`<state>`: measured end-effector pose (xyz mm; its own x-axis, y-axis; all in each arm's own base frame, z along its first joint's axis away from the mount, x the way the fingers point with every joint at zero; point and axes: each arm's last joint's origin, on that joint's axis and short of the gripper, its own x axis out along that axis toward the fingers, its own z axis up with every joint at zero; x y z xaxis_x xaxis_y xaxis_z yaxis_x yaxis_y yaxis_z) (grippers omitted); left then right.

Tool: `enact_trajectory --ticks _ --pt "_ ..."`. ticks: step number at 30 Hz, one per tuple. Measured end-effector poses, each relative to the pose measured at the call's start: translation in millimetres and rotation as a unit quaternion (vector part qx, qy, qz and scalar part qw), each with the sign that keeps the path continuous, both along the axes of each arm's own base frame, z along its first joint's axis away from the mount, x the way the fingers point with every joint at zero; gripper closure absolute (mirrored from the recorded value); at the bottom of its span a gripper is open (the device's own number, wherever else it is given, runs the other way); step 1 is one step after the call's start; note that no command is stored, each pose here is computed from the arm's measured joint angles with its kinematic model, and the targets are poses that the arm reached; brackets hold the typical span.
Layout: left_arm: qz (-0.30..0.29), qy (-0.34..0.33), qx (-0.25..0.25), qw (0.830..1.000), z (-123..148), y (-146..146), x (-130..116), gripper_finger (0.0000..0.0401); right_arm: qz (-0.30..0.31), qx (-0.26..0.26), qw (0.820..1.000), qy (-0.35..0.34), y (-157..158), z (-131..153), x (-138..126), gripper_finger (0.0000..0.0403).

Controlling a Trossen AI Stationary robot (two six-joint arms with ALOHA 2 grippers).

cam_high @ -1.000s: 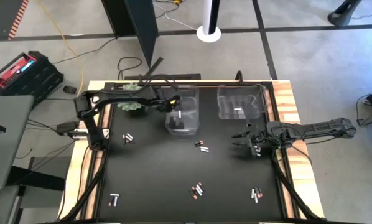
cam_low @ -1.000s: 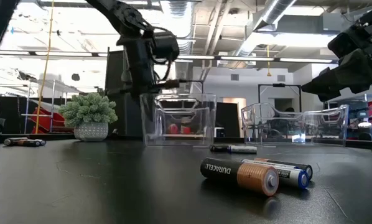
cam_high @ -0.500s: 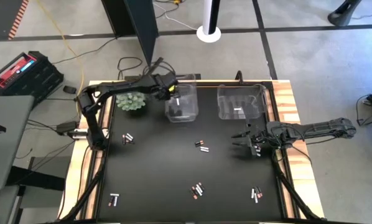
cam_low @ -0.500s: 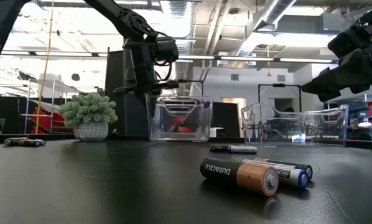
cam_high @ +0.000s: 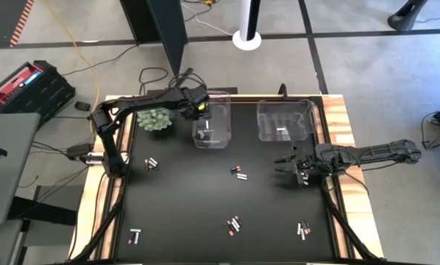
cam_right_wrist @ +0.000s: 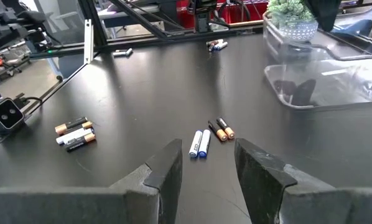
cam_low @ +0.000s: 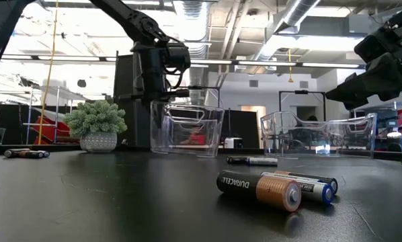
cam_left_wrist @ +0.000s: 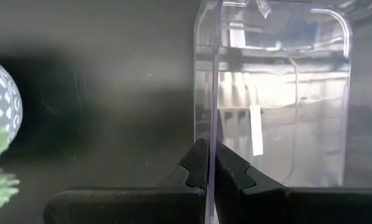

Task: Sort batteries
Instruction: Adjust the left transparent bin

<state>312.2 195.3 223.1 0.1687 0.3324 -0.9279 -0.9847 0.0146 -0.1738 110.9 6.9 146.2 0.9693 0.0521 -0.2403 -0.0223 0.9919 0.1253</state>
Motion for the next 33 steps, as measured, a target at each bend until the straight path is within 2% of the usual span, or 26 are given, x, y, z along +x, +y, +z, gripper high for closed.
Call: enact_trajectory --ticks 19,33 --pt "-0.003 -0.002 0.003 1.0 0.2 -1.4 1.6 0.0398 0.0 0.0 1.0 0.0 0.0 0.0 0.0 0.0236" --pt "-0.002 -0.004 0.002 1.0 0.6 -1.5 1.6 0.0352 0.0 0.0 1.0 0.0 0.0 -0.1 0.0 0.0236"
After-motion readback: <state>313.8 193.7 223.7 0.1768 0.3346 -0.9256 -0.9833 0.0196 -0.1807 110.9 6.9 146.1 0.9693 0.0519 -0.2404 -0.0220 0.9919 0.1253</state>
